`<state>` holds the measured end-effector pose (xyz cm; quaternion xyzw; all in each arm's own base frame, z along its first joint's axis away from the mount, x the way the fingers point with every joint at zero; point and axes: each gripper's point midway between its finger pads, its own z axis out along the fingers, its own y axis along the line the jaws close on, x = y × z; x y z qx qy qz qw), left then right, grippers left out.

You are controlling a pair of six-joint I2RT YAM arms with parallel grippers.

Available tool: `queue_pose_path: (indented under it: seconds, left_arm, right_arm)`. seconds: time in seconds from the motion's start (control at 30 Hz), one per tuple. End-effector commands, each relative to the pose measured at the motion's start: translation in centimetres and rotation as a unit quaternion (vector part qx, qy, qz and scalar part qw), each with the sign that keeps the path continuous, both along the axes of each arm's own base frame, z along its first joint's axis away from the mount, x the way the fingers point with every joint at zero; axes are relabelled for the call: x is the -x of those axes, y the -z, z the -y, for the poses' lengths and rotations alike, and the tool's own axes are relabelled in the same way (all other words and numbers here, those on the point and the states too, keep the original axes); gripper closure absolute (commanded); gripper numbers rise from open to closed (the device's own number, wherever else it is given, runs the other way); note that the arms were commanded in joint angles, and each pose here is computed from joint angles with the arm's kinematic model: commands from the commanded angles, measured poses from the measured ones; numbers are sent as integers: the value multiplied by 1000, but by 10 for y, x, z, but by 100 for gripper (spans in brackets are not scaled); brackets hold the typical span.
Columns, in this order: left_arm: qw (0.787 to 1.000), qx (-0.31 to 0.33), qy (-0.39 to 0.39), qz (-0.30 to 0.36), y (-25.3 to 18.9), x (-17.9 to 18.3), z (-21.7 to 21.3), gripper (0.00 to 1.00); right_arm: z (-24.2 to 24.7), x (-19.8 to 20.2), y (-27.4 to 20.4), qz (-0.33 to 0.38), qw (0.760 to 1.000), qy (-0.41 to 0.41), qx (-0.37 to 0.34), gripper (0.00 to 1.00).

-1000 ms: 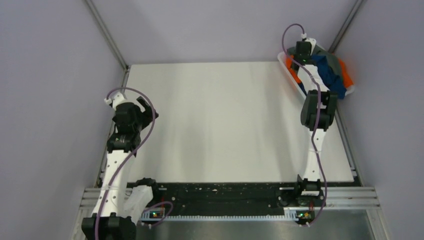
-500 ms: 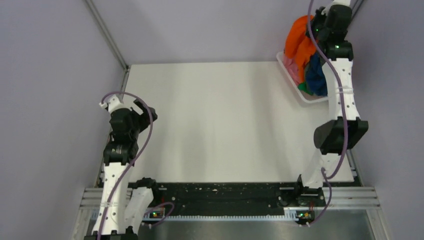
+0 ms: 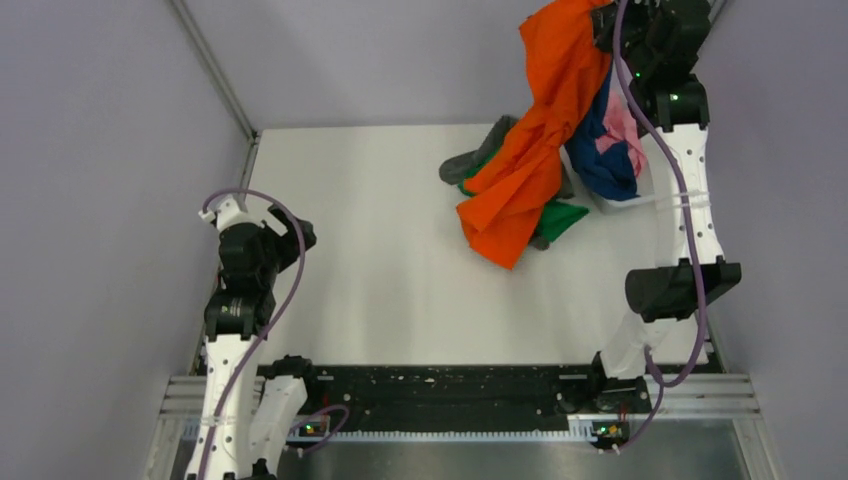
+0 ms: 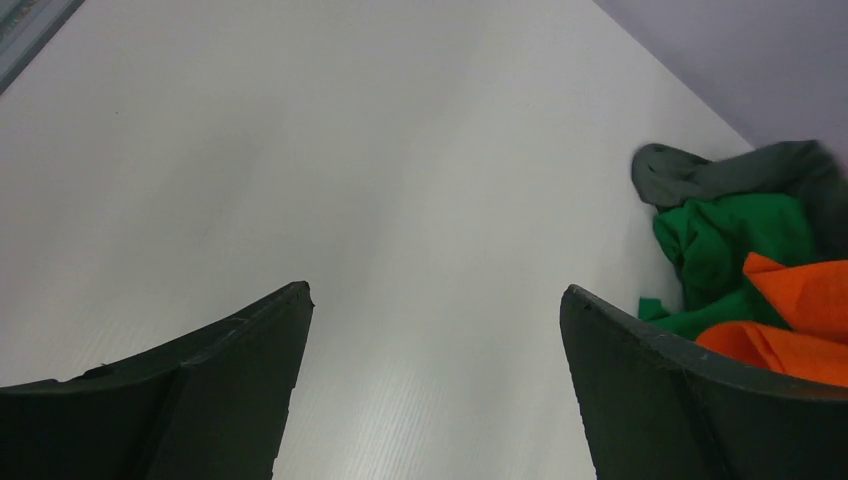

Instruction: Fold and stack the t-shirts

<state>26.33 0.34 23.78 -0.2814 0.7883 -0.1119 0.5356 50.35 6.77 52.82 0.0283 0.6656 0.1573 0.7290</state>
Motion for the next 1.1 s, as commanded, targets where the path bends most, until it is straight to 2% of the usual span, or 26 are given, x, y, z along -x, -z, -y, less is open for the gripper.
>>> queue_pose_path:
  seconds: [0.0,0.07,0.2,0.37,0.47,0.6,0.7,0.8,0.87,0.97,1.07]
  left_arm:
    - [1000,1,-3,20,-18,-3,-1,1]
    - [1000,-2,-8,12,-16,-2,-3,1]
    - [1000,-7,-20,3,-12,-2,-8,1]
    - [1000,-8,-24,-3,-10,-6,-9,1]
    - [1000,-9,-27,-12,-7,-8,-10,1]
    - [999,-10,-32,-20,-4,-11,-12,1]
    - [999,-4,-29,-24,-1,-16,-11,1]
    - [999,3,-20,-27,3,-23,-7,1]
    - [999,8,-15,-32,7,-27,-5,1]
    - [999,11,-9,-42,12,-31,-2,1]
    - [999,15,-6,-47,16,-32,-1,1]
  right_arm:
    - [43,-8,-23,34,993,114,3,100]
    - [73,-14,-20,26,983,183,18,100]
    - [156,-17,-19,22,947,321,25,100]
    - [238,-24,15,-5,918,398,-2,100]
    - [288,-22,45,-31,877,479,-4,100]
    - [321,-31,90,-74,854,516,9,100]
    - [318,-57,138,-121,866,485,20,100]
    - [285,-96,196,-172,914,368,10,100]
    - [254,-114,238,-210,935,286,-5,100]
    - [218,-123,283,-254,940,227,-3,100]
    - [190,-114,329,-305,931,198,-9,100]
